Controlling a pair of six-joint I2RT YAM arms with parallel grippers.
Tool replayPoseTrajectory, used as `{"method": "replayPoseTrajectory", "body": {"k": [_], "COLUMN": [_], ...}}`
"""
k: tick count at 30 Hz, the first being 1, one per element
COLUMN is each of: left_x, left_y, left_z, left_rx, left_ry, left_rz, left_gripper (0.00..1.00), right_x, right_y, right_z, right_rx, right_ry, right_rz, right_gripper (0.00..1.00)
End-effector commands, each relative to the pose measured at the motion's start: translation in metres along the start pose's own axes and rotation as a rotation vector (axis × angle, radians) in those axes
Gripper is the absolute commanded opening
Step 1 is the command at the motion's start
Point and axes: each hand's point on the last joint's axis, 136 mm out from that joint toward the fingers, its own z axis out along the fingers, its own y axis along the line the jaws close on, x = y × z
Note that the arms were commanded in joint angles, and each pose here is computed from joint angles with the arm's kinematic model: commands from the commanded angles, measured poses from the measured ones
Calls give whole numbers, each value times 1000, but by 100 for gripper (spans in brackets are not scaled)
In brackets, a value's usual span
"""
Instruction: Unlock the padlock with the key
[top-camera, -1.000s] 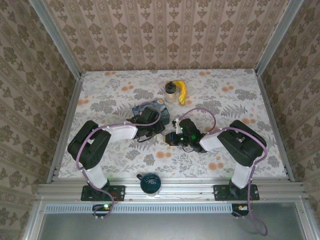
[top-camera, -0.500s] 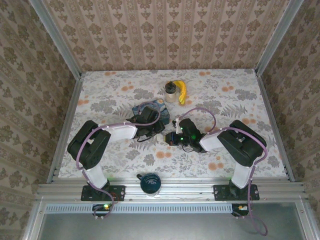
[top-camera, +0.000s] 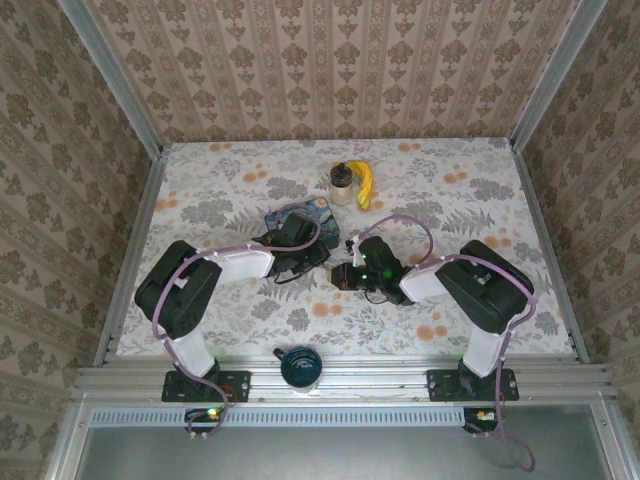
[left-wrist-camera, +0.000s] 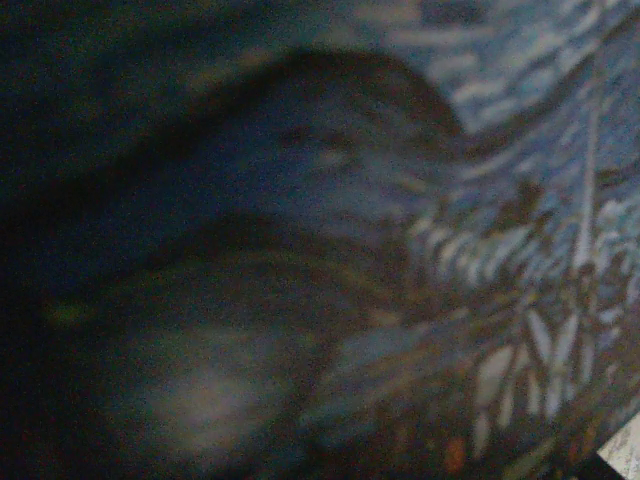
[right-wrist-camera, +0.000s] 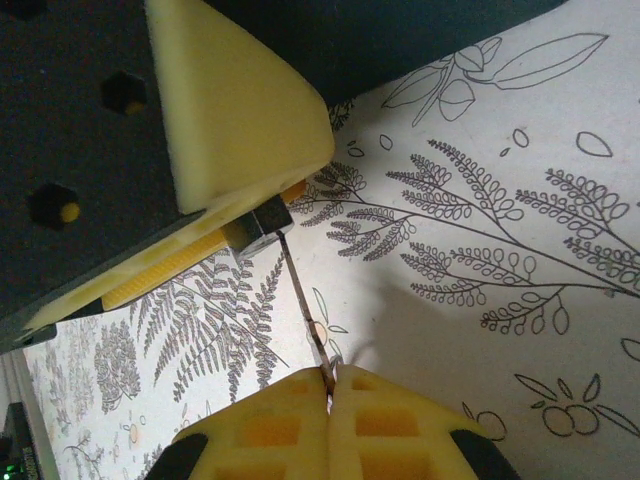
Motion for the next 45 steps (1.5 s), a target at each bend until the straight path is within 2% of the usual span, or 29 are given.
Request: {"method": "replayPoseTrajectory", "body": {"k": [1, 18, 27, 45], "left_x": [10, 19, 20, 24], "left_y": [-14, -23, -28, -32], "left_z": [-6, -16, -18, -16], "left_rx": [53, 84, 93, 106], "left_ry": [55, 101, 103, 117], "left_rz": [-20, -21, -11, -30], "left_gripper": [20, 20, 19, 17], "right_x": [-33, -37, -35, -31], "right_y": [28, 27, 30, 42], "right_z": [-7, -18, -12, -8], "right_rx": [-82, -47, -42, -84], "right_ry": [-97, -124, -124, -218], "right_rz": [2, 73, 47, -8], "right_gripper": [0, 0, 0, 0]}}
